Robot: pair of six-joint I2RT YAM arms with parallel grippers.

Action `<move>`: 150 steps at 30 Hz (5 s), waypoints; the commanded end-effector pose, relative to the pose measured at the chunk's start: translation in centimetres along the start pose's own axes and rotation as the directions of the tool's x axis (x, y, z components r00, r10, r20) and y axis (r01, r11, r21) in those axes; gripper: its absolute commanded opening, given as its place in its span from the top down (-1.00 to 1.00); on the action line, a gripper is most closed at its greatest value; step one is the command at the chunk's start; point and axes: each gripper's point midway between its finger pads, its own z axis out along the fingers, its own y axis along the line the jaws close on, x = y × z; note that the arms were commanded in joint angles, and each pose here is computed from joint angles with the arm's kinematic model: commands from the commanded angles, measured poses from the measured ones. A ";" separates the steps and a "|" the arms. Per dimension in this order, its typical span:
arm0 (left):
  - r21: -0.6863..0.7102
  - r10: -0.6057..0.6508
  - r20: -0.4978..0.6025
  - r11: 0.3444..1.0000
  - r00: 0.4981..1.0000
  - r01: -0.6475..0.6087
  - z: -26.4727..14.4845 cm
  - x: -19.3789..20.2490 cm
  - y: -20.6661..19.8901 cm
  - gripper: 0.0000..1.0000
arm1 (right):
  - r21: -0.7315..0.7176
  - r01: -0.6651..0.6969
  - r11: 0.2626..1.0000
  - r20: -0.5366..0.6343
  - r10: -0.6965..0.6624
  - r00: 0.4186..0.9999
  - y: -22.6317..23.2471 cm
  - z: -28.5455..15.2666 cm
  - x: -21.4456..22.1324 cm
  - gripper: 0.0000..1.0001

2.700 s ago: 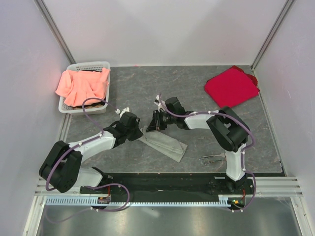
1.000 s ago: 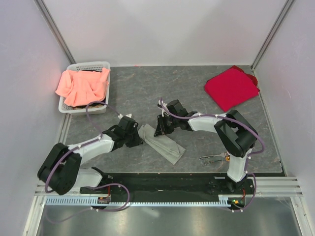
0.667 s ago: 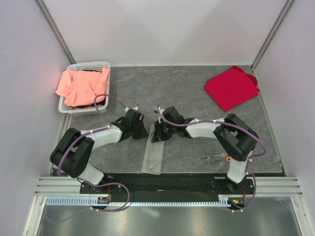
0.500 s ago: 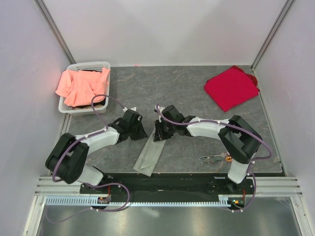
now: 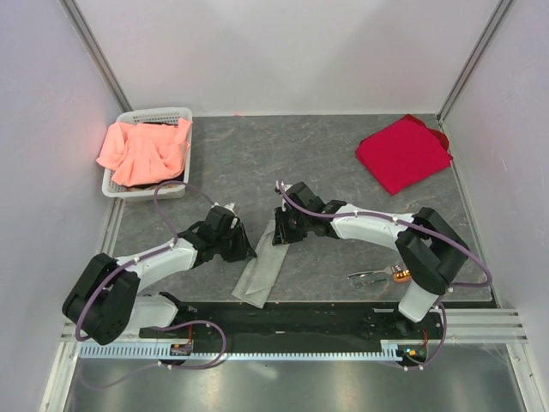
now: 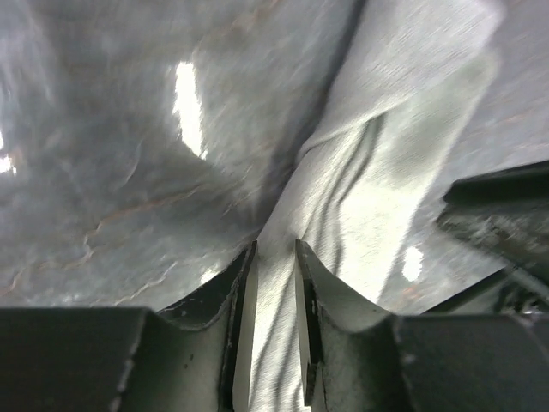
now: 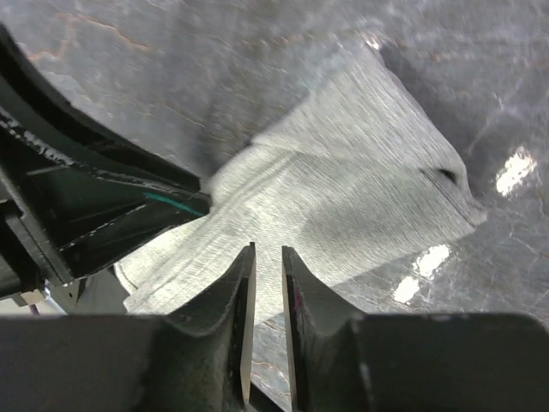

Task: Fold the napkin into a case and place the utensils inside
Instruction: Fold the 2/3-rectangle-folded napkin at the center of the board.

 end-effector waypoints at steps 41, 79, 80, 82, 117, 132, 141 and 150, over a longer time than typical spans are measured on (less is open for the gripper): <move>0.190 -0.074 -0.115 0.977 0.991 0.095 0.2 7.2 -4.6 0.44 | 0.268 0.138 0.954 -0.117 -0.110 0.987 -0.1 -1.9 5.9 0.00; 0.126 -0.062 -0.118 0.989 0.991 0.077 1.1 7.4 -4.1 0.66 | 0.343 0.161 0.926 -0.095 -0.136 0.986 0.7 -1.4 6.2 1.00; 0.128 -0.060 -0.121 0.989 0.991 0.076 1.2 7.5 -4.1 0.69 | 0.338 0.158 0.928 -0.092 -0.134 0.987 0.8 -1.5 6.1 1.00; 0.146 -0.062 -0.130 0.986 0.990 0.081 1.4 7.8 -4.3 0.79 | 0.321 0.151 0.935 -0.084 -0.131 0.988 1.4 -1.7 5.9 1.00; 0.166 -0.102 0.119 0.983 0.988 0.082 -2.4 -0.7 -5.7 0.67 | 0.134 0.003 0.991 -0.125 0.014 0.992 -1.5 2.0 9.5 0.50; 0.051 -0.039 0.056 0.998 0.998 0.036 5.5 -4.6 -4.5 0.86 | 0.115 0.040 0.993 -0.093 -0.030 0.995 -0.5 0.0 8.4 0.27; 0.000 -0.038 0.031 0.999 0.999 0.038 6.9 -3.7 -2.6 0.88 | -0.003 0.050 0.999 -0.073 -0.050 0.996 2.1 -3.9 8.8 0.20; -0.010 -0.054 0.046 0.998 0.997 0.054 7.7 -4.9 -2.8 0.88 | 0.037 0.024 0.999 -0.156 -0.018 0.988 -1.5 -0.2 13.8 0.70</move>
